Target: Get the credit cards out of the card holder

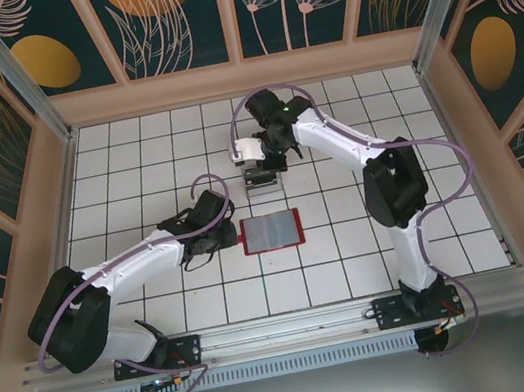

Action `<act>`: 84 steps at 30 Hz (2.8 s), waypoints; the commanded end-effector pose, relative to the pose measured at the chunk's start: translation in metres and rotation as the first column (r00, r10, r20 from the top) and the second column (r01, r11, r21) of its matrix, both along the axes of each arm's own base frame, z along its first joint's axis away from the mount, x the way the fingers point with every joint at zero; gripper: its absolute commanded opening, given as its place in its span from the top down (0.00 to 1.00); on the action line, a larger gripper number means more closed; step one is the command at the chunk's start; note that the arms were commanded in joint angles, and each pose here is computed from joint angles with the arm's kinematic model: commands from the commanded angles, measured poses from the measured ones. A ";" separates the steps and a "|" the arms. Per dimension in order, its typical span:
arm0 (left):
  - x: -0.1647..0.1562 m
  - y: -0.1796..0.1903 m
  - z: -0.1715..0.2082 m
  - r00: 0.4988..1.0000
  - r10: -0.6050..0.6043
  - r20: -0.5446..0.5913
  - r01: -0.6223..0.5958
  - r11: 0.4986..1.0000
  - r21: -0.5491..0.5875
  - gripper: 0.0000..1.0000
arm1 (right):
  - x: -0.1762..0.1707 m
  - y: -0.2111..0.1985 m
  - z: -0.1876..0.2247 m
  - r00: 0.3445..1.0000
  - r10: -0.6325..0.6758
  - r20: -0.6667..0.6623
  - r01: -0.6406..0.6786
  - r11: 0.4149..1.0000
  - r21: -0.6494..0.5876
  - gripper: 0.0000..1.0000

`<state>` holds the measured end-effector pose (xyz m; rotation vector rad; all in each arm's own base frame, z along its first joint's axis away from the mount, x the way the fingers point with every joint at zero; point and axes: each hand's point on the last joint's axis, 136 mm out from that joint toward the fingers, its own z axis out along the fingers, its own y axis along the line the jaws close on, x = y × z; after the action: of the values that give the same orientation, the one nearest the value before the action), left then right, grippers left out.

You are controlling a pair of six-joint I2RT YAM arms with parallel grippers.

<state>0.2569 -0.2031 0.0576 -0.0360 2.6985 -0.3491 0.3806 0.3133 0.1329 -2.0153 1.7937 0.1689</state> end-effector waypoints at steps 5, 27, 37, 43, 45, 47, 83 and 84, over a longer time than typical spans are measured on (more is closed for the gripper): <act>0.002 0.007 0.003 1.000 0.015 -0.001 -0.015 1.000 0.021 0.77 | -0.002 -0.002 -0.018 0.997 0.019 -0.070 -0.022 0.999 -0.039 1.00; 0.001 0.009 -0.001 1.000 0.017 -0.009 -0.017 1.000 0.022 0.77 | 0.010 0.008 -0.059 0.993 0.003 -0.119 -0.013 0.996 -0.084 1.00; 0.001 0.009 -0.001 1.000 0.018 -0.009 -0.018 1.000 0.017 0.77 | 0.029 0.010 -0.047 0.999 -0.026 -0.020 0.025 0.998 -0.058 0.84; 0.001 0.010 -0.001 1.000 0.019 -0.008 -0.019 1.000 0.015 0.77 | 0.040 0.011 -0.037 0.998 -0.046 0.044 0.048 0.998 -0.052 0.82; 0.001 0.009 -0.001 1.000 0.017 -0.008 -0.017 1.000 0.014 0.77 | 0.042 0.009 -0.035 0.997 -0.056 0.060 0.060 0.997 -0.051 0.82; 0.001 0.009 -0.001 1.000 0.017 -0.007 -0.017 1.000 0.011 0.77 | 0.044 0.011 -0.030 0.995 -0.069 0.077 0.073 0.997 -0.038 0.81; 0.061 0.000 0.013 0.998 0.034 0.055 -0.027 0.992 -0.122 0.76 | -0.052 0.008 -0.003 0.155 -0.729 -0.666 0.983 0.179 0.033 1.00; 0.062 0.001 0.014 0.998 0.036 0.058 -0.029 0.992 -0.123 0.76 | -0.056 0.007 -0.006 0.142 -0.727 -0.671 0.985 0.174 0.019 1.00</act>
<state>0.3092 -0.1953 0.0616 -0.1238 2.6411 -0.4526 0.3369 0.3182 0.1222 -0.3430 2.6156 0.6489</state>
